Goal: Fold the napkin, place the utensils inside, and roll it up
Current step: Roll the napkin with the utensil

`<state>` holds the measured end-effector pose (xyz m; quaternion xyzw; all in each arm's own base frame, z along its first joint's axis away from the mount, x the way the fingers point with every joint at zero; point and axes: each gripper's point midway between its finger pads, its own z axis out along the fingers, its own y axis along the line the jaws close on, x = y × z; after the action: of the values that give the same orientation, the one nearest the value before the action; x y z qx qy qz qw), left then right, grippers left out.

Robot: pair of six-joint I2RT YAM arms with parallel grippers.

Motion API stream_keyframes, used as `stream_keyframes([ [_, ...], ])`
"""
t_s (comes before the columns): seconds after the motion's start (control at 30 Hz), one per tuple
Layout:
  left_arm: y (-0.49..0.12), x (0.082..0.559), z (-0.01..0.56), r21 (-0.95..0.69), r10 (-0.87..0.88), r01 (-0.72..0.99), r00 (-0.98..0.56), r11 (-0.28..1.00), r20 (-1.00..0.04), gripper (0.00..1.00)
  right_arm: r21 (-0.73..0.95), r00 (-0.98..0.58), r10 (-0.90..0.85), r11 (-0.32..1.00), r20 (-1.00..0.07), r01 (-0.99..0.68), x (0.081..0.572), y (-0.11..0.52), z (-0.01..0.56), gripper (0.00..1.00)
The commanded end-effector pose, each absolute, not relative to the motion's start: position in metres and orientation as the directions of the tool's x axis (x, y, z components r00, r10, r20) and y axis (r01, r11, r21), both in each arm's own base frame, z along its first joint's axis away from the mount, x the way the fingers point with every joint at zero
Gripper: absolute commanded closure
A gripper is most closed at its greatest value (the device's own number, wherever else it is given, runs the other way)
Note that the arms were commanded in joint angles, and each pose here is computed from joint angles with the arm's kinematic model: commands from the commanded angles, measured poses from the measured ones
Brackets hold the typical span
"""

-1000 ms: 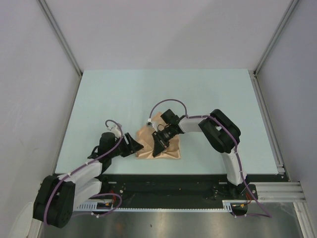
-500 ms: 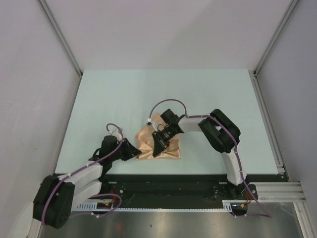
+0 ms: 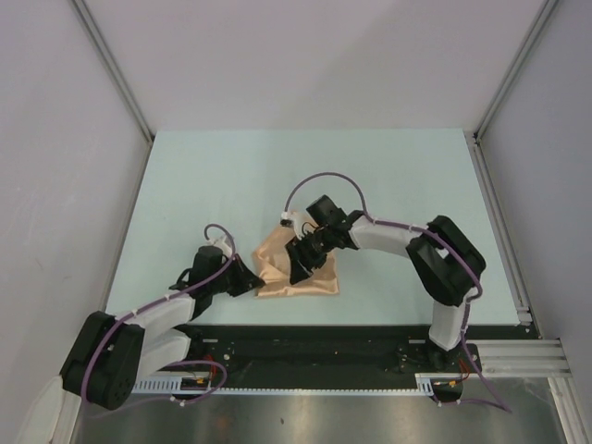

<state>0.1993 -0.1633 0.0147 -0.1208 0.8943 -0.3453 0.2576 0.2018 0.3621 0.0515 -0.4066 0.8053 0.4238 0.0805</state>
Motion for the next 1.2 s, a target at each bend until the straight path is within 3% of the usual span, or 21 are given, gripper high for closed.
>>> stream_keyframes([
  [0.0, -0.15, 0.187, -0.007, -0.596, -0.345, -0.071, -0.867, 0.8, -0.36, 1.0, 0.328, -0.512, -0.579, 0.398, -0.635, -0.857, 0.215, 0.359, 0.068, 0.34],
  [0.03, -0.15, 0.188, -0.007, -0.594, -0.345, -0.07, -0.866, 0.801, -0.363, 1.0, 0.264, -0.444, -0.565, 0.374, -0.696, -0.889, 0.21, 0.369, 0.08, 0.33],
  [0.2, -0.15, 0.19, -0.008, -0.589, -0.341, -0.069, -0.867, 0.805, -0.363, 1.0, -0.02, -0.254, -0.607, 0.406, -0.753, -0.913, 0.204, 0.371, 0.069, 0.32],
  [0.33, -0.15, 0.192, -0.006, -0.587, -0.338, -0.064, -0.866, 0.807, -0.37, 1.0, -0.193, -0.141, -0.645, 0.419, -0.751, -0.887, 0.2, 0.378, 0.067, 0.32],
  [0.57, -0.149, 0.193, -0.005, -0.586, -0.338, -0.063, -0.864, 0.808, -0.374, 1.0, -0.345, -0.038, -0.707, 0.391, -0.707, -0.853, 0.197, 0.382, 0.055, 0.33],
  [0.97, -0.149, 0.197, -0.002, -0.587, -0.337, -0.057, -0.861, 0.807, -0.38, 1.0, -0.289, -0.049, -0.758, 0.307, -0.651, -0.907, 0.186, 0.382, 0.026, 0.39],
  [1.03, -0.149, 0.198, -0.002, -0.588, -0.337, -0.056, -0.861, 0.807, -0.38, 1.0, -0.246, -0.072, -0.76, 0.297, -0.646, -0.923, 0.184, 0.382, 0.02, 0.44],
  [1.17, -0.154, 0.202, 0.003, -0.604, -0.327, -0.024, -0.857, 0.797, -0.397, 1.0, -0.156, -0.122, -0.777, 0.273, -0.618, -0.949, 0.181, 0.378, 0.011, 0.68],
])
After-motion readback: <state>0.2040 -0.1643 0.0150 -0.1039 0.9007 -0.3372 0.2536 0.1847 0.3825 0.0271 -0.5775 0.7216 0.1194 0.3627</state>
